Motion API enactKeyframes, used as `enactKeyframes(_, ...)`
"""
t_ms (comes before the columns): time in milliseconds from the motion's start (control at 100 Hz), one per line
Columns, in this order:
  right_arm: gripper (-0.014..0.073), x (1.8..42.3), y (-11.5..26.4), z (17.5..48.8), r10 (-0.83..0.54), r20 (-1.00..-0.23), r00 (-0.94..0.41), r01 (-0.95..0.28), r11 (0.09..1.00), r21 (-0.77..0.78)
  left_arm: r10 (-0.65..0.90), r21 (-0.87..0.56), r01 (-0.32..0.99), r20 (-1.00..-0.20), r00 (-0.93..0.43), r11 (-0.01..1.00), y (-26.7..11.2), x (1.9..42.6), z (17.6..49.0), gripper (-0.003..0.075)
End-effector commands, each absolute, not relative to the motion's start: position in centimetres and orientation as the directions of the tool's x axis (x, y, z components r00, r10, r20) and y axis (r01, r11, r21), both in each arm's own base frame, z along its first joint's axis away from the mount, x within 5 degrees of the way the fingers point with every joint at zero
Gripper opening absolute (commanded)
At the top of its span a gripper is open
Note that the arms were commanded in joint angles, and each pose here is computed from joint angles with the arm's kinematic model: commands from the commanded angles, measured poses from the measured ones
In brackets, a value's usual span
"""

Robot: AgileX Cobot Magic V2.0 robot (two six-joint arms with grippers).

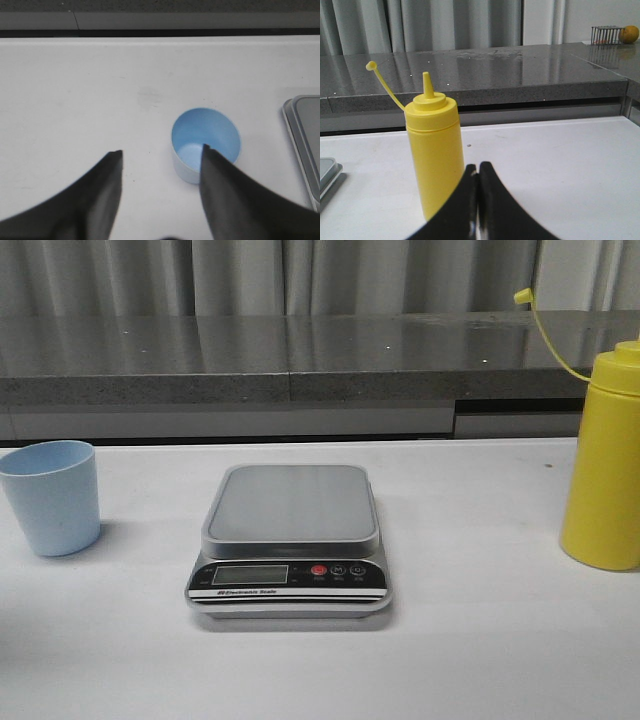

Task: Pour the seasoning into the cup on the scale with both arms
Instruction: 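Lower the left gripper onto the light blue cup and grasp it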

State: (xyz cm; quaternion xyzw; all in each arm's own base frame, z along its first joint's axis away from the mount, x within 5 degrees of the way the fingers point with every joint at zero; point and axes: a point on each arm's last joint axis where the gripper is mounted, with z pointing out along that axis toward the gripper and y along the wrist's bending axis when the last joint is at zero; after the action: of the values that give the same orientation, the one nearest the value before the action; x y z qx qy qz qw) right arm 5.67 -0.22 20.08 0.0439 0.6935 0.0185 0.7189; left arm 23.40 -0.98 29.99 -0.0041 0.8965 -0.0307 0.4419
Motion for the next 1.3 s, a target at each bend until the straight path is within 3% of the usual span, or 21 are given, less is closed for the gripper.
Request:
enactKeyframes(0,-0.0058,5.3,-0.2,21.5,0.069,-0.986,0.152,0.027,0.997,0.073,-0.06,-0.082,0.016,-0.839,-0.54,0.997,-1.1,25.0,31.9,0.055)
enactKeyframes(90,-0.0058,5.3,-0.2,21.5,0.069,-0.986,0.152,0.027,0.997,0.073,-0.076,-0.102,0.012,-0.812,-0.579,0.995,-1.3,26.4,32.1,0.0549)
enactKeyframes(420,-0.0058,5.3,-0.2,21.5,0.069,-0.986,0.152,0.027,0.997,0.073,-0.051,-0.104,0.01,-0.572,-0.819,0.995,-1.7,31.3,30.1,0.0543)
enactKeyframes(910,-0.0058,5.3,-0.2,21.5,0.069,-0.986,0.152,0.027,0.997,0.073,-0.05,-0.1,-0.004,-0.468,-0.882,0.995,-1.9,36.7,24.9,0.0543)
enactKeyframes(1290,-0.0058,5.3,-0.2,21.5,0.069,-0.986,0.152,0.027,0.997,0.073,-0.052,-0.097,-0.012,-0.429,-0.902,0.995,-1.9,37.8,22.2,0.0529)
